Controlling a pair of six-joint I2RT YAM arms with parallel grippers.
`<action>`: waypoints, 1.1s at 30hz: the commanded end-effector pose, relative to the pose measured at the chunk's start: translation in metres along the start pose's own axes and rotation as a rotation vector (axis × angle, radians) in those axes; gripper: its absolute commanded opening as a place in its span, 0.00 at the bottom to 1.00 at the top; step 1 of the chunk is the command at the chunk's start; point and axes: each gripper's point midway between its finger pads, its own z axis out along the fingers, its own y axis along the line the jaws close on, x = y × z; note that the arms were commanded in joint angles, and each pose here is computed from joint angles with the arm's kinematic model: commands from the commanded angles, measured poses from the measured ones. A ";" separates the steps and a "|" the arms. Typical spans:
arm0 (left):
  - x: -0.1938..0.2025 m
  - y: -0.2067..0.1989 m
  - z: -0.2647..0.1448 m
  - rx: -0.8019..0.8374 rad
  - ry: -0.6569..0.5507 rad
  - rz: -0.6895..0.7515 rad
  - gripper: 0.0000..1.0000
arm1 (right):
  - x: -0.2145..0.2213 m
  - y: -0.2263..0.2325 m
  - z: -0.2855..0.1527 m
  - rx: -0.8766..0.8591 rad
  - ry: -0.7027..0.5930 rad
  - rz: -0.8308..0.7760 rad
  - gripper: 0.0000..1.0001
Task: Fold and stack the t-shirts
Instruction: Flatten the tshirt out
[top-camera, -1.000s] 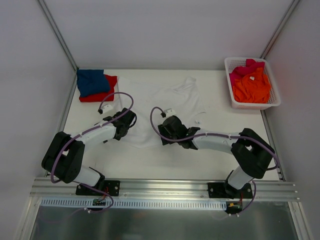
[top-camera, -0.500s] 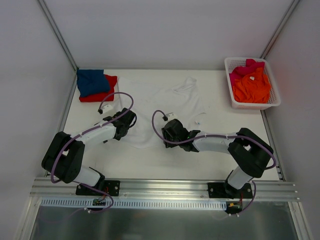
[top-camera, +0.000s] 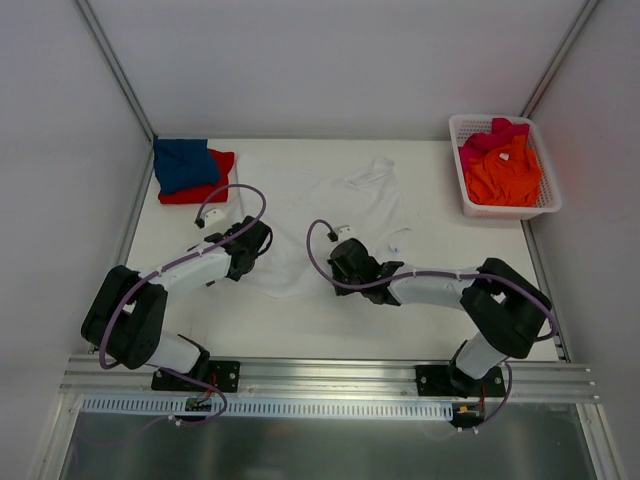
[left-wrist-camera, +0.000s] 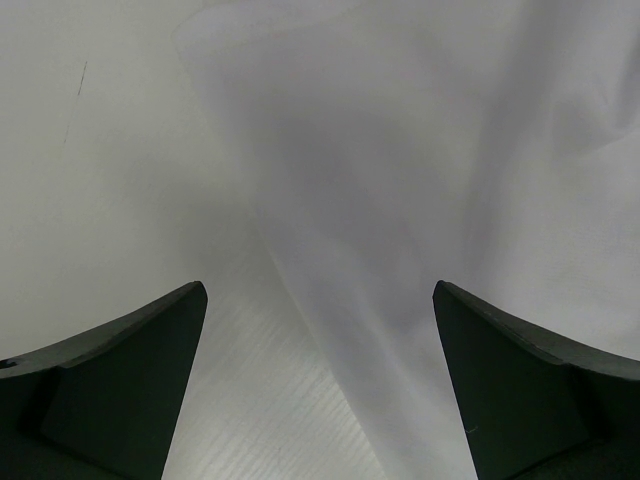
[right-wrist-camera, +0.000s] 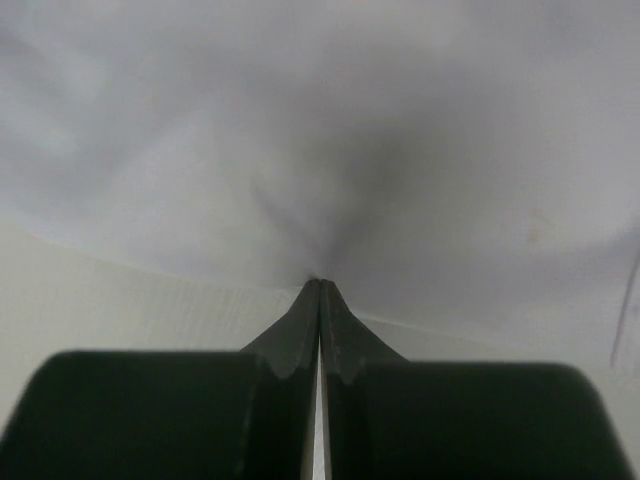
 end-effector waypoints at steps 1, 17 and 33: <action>-0.004 0.006 -0.003 -0.008 -0.016 -0.001 0.99 | -0.036 0.001 -0.023 -0.004 -0.103 0.001 0.00; -0.004 0.007 -0.003 -0.008 -0.017 -0.004 0.99 | -0.193 0.002 -0.211 -0.018 -0.540 -0.130 0.00; -0.003 0.006 -0.003 -0.008 -0.012 0.003 0.99 | -0.157 -0.029 -0.151 0.099 -0.359 -0.093 0.00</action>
